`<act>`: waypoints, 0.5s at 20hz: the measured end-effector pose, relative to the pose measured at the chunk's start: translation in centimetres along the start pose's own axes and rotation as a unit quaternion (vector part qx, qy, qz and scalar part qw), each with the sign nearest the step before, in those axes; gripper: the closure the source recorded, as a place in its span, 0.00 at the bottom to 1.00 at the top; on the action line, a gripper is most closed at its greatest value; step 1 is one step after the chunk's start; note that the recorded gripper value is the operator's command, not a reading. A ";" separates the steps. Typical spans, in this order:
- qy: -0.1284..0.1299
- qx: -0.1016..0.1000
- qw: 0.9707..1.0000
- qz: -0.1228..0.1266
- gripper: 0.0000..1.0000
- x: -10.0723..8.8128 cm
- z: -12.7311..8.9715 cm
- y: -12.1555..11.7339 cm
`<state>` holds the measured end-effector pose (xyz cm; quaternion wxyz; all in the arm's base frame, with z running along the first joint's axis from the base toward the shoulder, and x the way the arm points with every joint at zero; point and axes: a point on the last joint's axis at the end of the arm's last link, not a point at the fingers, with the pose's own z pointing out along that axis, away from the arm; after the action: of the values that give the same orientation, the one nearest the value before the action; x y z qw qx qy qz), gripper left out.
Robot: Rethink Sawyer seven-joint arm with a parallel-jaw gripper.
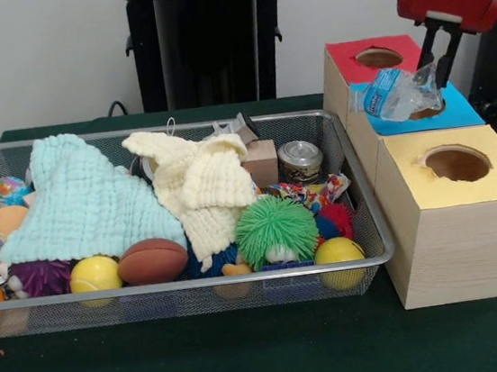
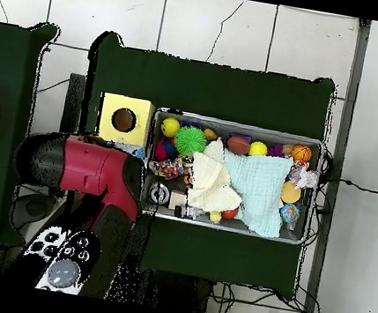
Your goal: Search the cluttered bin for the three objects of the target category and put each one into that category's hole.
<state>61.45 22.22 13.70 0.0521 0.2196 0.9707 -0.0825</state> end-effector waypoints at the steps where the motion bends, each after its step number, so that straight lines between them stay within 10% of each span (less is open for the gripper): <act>1: 0.000 0.000 1.000 0.000 1.00 0.1 0.1 0.0; 10: -0.017 -0.006 1.000 -0.004 1.00 0.9 0.4 0.3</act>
<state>60.77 22.76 13.10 0.0700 0.2143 0.9709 -0.0802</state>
